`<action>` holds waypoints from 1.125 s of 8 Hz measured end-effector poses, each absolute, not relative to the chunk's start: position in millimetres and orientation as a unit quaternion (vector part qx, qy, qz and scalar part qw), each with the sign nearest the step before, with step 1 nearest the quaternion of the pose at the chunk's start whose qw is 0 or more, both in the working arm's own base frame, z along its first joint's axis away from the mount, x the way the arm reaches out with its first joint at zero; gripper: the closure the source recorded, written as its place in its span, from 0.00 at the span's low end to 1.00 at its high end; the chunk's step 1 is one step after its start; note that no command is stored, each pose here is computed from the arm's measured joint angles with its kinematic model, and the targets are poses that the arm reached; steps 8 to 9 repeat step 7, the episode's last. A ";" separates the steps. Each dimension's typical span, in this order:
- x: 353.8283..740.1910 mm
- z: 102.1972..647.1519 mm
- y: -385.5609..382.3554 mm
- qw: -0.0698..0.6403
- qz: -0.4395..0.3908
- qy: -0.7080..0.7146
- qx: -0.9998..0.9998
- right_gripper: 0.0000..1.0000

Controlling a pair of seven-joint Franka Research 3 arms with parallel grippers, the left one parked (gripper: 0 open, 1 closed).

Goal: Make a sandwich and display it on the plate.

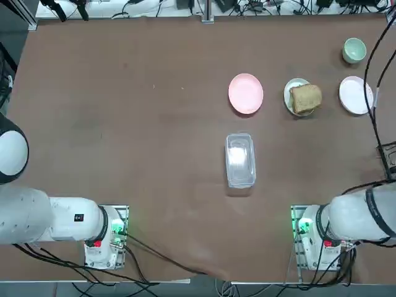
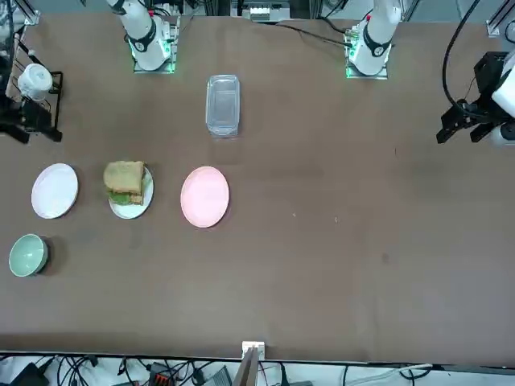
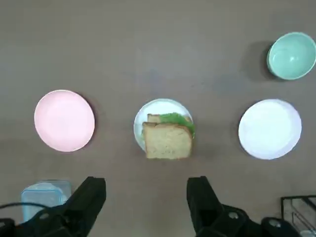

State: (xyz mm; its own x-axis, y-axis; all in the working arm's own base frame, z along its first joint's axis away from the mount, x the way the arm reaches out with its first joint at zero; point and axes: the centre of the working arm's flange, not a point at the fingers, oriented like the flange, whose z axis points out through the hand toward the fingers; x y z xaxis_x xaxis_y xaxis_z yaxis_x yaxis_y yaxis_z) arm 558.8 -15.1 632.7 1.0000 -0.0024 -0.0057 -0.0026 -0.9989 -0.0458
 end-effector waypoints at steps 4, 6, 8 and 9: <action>539.8 638.7 -12.2 0.012 -0.013 -0.001 -1.000 0.00; 536.5 638.8 -1.7 -0.003 -0.017 -0.013 -1.000 0.00; 536.7 639.3 -0.8 -0.005 -0.019 -0.014 -1.000 0.00; 536.7 639.3 -0.8 -0.005 -0.019 -0.014 -1.000 0.00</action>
